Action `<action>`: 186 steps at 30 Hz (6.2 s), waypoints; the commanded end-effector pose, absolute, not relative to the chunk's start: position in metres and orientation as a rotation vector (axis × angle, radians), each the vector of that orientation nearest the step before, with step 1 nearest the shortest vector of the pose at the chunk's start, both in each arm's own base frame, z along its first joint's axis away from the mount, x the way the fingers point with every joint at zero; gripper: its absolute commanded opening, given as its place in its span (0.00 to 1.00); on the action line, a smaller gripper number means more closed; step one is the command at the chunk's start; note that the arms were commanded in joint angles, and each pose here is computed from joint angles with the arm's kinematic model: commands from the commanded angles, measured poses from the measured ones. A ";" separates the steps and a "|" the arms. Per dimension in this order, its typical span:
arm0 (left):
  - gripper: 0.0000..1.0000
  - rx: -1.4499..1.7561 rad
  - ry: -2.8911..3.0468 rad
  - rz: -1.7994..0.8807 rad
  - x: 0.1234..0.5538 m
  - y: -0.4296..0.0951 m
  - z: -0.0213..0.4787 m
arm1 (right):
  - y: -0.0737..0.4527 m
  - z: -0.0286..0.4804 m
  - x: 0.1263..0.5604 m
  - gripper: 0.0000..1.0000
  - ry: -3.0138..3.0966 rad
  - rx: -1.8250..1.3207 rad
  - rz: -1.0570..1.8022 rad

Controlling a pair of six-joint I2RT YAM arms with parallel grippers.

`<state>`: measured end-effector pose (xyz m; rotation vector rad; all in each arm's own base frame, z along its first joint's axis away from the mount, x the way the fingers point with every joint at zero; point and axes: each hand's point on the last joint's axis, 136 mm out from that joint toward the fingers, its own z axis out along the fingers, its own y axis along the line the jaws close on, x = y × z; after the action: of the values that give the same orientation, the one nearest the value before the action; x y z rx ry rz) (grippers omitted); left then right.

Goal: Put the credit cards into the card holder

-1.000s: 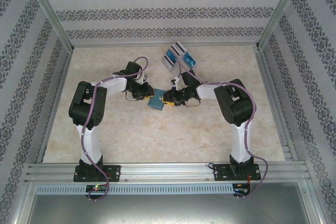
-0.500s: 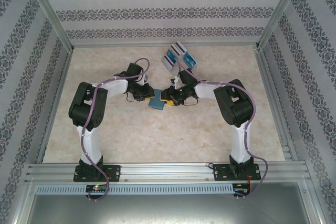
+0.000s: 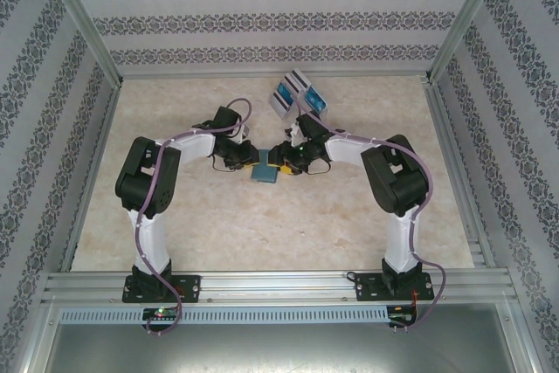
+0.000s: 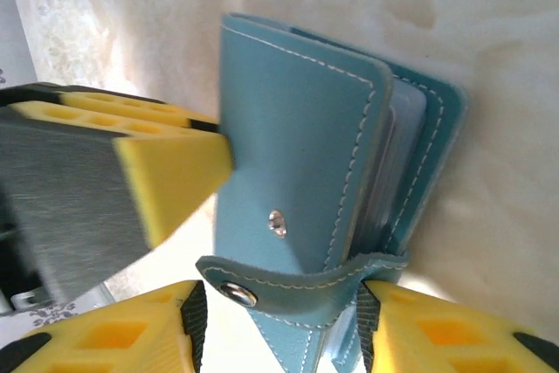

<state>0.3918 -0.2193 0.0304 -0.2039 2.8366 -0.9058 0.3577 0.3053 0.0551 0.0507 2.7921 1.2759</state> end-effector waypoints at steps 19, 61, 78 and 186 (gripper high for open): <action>0.13 -0.363 2.890 -0.950 0.337 -0.248 0.007 | 0.273 0.027 0.345 0.47 2.717 -0.026 1.284; 0.13 -0.307 2.883 -0.970 0.344 -0.265 0.016 | 0.314 -0.015 0.304 0.46 2.931 -0.366 1.126; 0.12 -0.114 2.967 -0.629 0.344 -0.249 0.030 | 0.283 0.029 0.335 0.58 2.723 -0.116 1.441; 0.03 -0.108 2.967 -0.547 0.347 -0.277 0.034 | 0.269 0.012 0.319 0.38 2.842 -0.199 1.403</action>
<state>0.3597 -0.2633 0.0344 -0.1172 2.9415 -0.5272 0.3376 0.2521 0.0295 -0.1435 2.8007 1.3664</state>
